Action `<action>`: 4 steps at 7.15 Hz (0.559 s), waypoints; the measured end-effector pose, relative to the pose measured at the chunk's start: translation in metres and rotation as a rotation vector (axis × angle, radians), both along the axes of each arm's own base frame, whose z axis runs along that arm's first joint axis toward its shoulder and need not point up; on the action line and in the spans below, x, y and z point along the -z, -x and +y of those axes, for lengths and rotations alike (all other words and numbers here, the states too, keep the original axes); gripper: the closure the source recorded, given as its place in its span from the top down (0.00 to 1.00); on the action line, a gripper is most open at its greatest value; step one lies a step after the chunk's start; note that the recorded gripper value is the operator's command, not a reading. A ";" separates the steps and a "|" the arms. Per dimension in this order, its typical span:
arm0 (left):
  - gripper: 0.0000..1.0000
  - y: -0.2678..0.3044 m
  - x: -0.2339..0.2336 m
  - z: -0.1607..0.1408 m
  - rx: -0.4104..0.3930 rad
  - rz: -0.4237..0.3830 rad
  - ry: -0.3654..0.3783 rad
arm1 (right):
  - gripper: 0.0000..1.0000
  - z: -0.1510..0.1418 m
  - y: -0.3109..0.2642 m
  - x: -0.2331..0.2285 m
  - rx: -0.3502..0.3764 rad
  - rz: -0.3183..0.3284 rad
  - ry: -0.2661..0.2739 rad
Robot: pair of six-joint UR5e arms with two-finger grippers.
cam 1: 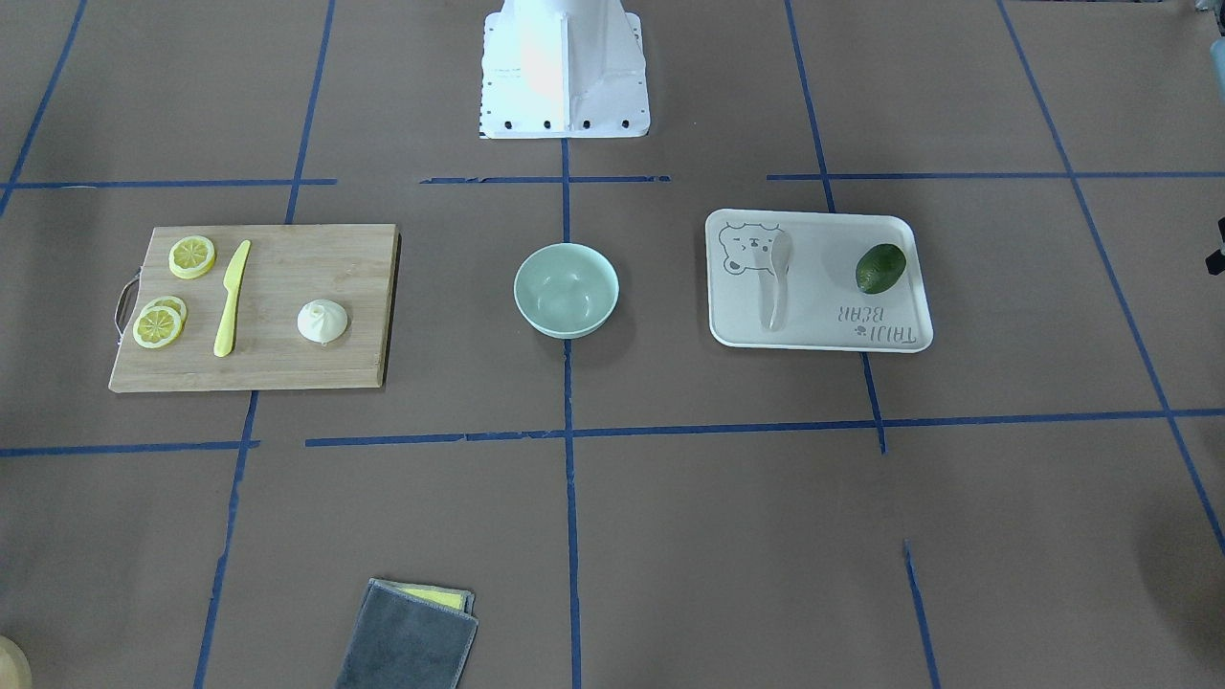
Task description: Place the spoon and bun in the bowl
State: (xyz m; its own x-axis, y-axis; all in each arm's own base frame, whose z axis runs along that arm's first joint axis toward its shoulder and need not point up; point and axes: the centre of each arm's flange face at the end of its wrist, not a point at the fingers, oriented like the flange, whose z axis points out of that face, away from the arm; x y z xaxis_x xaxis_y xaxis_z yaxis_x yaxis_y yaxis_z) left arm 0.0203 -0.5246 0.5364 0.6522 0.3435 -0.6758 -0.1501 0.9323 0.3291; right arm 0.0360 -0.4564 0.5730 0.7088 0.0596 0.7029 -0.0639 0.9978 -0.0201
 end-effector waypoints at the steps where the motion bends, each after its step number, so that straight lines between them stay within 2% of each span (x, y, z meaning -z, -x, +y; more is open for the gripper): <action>1: 1.00 -0.056 0.018 0.002 -0.052 0.031 -0.037 | 1.00 0.001 0.003 -0.001 0.005 -0.007 0.006; 2: 1.00 -0.129 0.049 0.013 -0.062 0.086 -0.026 | 1.00 0.001 0.009 0.000 0.017 -0.017 0.007; 4: 0.98 -0.247 0.112 0.038 -0.019 0.170 0.064 | 1.00 -0.001 0.032 0.003 0.068 -0.026 -0.020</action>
